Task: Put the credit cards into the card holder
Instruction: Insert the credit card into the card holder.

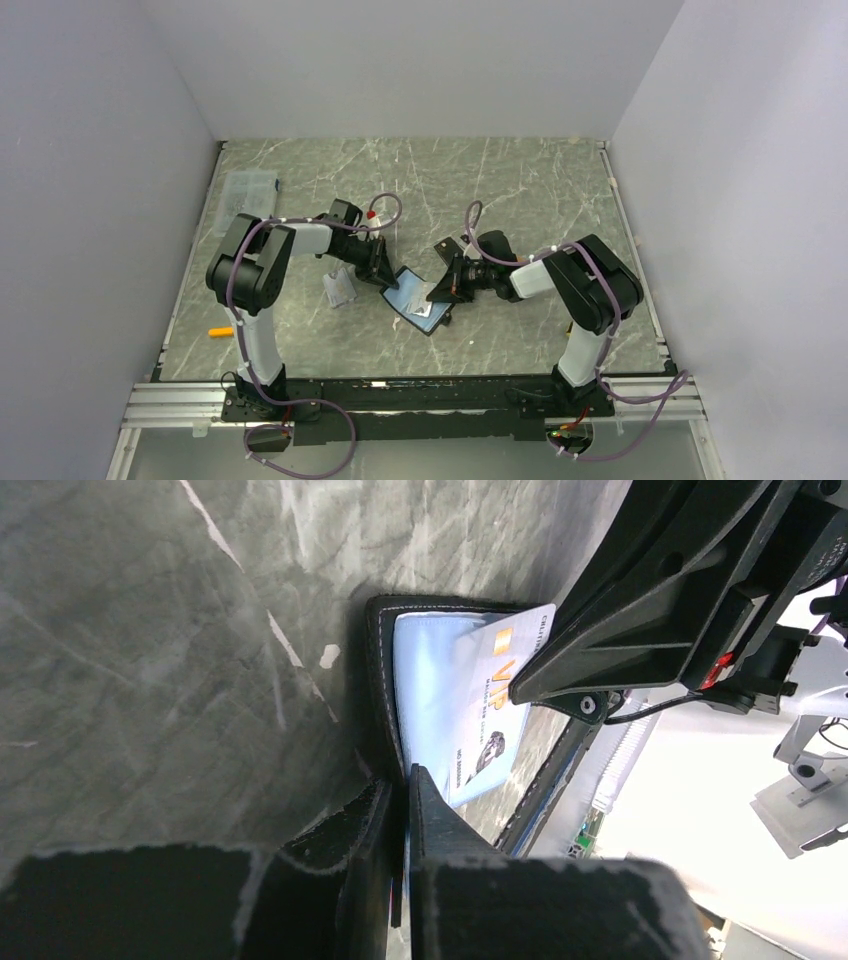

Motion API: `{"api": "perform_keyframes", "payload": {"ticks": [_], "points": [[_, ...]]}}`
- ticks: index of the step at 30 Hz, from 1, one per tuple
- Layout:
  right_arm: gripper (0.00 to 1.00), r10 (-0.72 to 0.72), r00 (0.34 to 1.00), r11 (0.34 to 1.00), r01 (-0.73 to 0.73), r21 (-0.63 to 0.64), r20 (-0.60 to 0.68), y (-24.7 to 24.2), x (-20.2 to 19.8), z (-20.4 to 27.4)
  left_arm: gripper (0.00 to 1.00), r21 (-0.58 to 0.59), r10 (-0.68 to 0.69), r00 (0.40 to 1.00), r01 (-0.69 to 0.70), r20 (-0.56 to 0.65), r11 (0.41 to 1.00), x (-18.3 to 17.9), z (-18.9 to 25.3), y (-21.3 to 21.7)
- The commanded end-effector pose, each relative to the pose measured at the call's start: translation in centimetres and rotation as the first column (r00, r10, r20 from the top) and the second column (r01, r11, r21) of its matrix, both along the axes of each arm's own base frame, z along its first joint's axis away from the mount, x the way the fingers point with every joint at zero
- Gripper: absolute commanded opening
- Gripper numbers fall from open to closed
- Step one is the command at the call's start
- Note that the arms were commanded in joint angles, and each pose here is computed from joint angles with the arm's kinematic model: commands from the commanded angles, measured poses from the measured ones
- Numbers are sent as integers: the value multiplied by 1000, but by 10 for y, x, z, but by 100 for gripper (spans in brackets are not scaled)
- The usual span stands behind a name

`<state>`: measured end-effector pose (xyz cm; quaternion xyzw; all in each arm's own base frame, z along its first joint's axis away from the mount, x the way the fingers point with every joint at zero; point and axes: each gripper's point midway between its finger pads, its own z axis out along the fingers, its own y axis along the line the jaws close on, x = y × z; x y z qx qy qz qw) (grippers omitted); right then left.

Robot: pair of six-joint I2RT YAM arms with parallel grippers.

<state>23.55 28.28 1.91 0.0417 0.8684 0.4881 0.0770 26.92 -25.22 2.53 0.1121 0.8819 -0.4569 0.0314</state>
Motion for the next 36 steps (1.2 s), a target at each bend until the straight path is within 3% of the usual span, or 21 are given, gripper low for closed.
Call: {"api": "perform_keyframes", "payload": {"ticks": [1,14,22,36], "points": [[0,-96,994,988,101,-115,51,-16,19,-13,13,-68,-61,997,58,-37,996,-22,17,-15],[0,-127,990,980,135,-146,63,-18,18,-6,17,-55,-108,993,106,-49,993,-36,9,-8],[0,-72,995,980,83,-182,67,-2,4,-7,20,-32,-114,993,113,-28,993,-41,4,1],[0,-117,993,967,122,-223,33,4,-4,-24,20,-97,-111,993,106,-48,990,-46,15,-4]]}}
